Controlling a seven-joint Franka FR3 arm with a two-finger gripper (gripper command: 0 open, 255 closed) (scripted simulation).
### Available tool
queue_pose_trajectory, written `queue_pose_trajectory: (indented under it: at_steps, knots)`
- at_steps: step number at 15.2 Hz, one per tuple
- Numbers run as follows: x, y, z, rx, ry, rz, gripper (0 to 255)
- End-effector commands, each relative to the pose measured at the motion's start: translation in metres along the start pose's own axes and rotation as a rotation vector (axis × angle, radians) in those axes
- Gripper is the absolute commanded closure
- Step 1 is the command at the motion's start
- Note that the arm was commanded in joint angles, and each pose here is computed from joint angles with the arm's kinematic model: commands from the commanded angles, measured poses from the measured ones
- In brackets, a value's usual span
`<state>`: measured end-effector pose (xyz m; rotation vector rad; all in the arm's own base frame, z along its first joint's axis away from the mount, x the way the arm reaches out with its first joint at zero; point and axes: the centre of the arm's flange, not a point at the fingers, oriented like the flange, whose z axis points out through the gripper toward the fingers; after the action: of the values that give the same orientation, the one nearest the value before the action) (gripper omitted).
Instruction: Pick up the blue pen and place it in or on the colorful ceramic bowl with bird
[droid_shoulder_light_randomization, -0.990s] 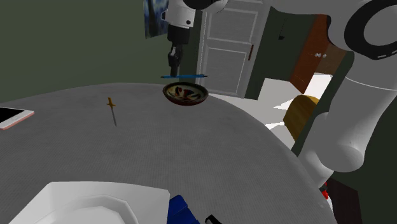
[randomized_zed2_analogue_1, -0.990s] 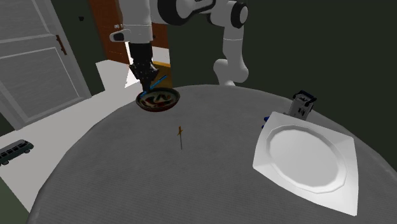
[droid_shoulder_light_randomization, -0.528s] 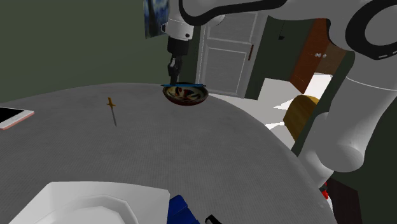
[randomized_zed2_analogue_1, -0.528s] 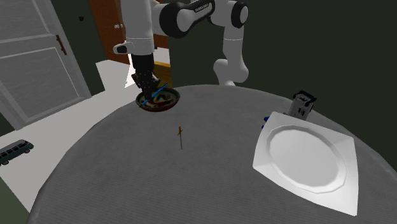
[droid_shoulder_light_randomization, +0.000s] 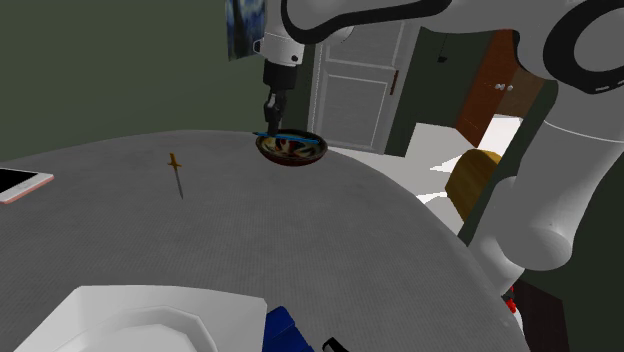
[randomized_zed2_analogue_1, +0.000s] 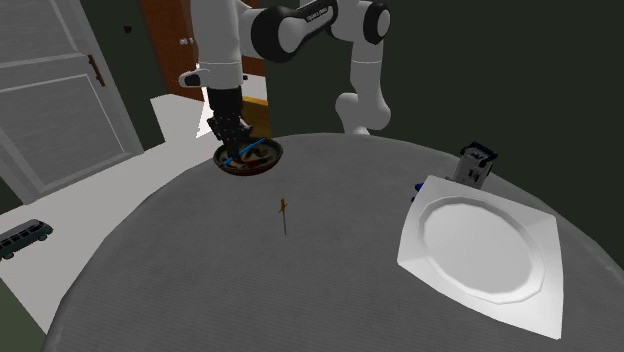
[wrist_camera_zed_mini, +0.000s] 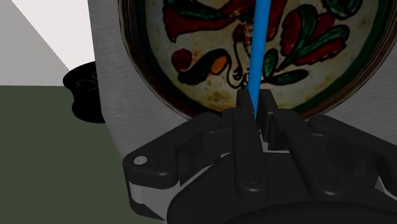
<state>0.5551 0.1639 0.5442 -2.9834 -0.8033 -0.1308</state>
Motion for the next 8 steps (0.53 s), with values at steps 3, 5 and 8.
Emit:
queue_pose_trajectory:
  at_steps: [3, 5, 8]
  knots:
    - [0.0, 0.0, 0.0, 0.0, 0.0, 0.0, 0]
    - [0.0, 0.0, 0.0, 0.0, 0.0, 0.0, 0]
    - [0.0, 0.0, -0.026, 0.0, 0.0, 0.0, 0]
